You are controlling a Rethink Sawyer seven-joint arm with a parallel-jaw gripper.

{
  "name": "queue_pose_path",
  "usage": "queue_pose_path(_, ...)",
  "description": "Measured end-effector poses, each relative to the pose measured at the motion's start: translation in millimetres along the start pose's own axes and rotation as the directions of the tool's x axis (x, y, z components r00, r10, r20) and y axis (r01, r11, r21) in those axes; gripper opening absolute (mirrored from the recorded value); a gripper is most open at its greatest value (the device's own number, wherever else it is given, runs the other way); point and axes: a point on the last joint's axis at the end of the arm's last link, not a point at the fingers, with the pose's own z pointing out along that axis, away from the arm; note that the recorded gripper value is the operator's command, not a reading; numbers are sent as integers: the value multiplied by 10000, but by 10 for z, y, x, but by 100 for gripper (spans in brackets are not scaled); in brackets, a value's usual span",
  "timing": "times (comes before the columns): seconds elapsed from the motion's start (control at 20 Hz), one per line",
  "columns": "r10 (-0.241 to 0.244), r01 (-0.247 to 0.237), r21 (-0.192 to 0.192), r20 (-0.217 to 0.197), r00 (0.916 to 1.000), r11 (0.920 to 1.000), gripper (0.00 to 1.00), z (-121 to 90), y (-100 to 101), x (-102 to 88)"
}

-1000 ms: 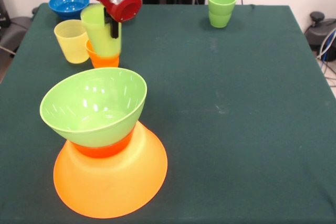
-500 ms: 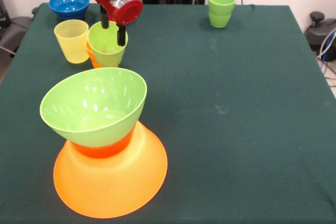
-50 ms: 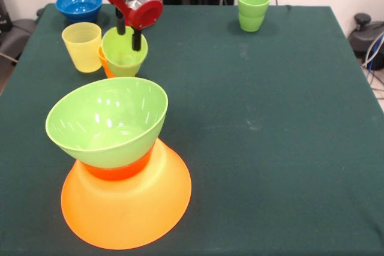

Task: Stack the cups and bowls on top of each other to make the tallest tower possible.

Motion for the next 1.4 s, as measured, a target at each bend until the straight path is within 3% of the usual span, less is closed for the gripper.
queue_pose_path(1.4, -29, 31, -69, 218, 9998, 10000, 0, -68, 55, -56)
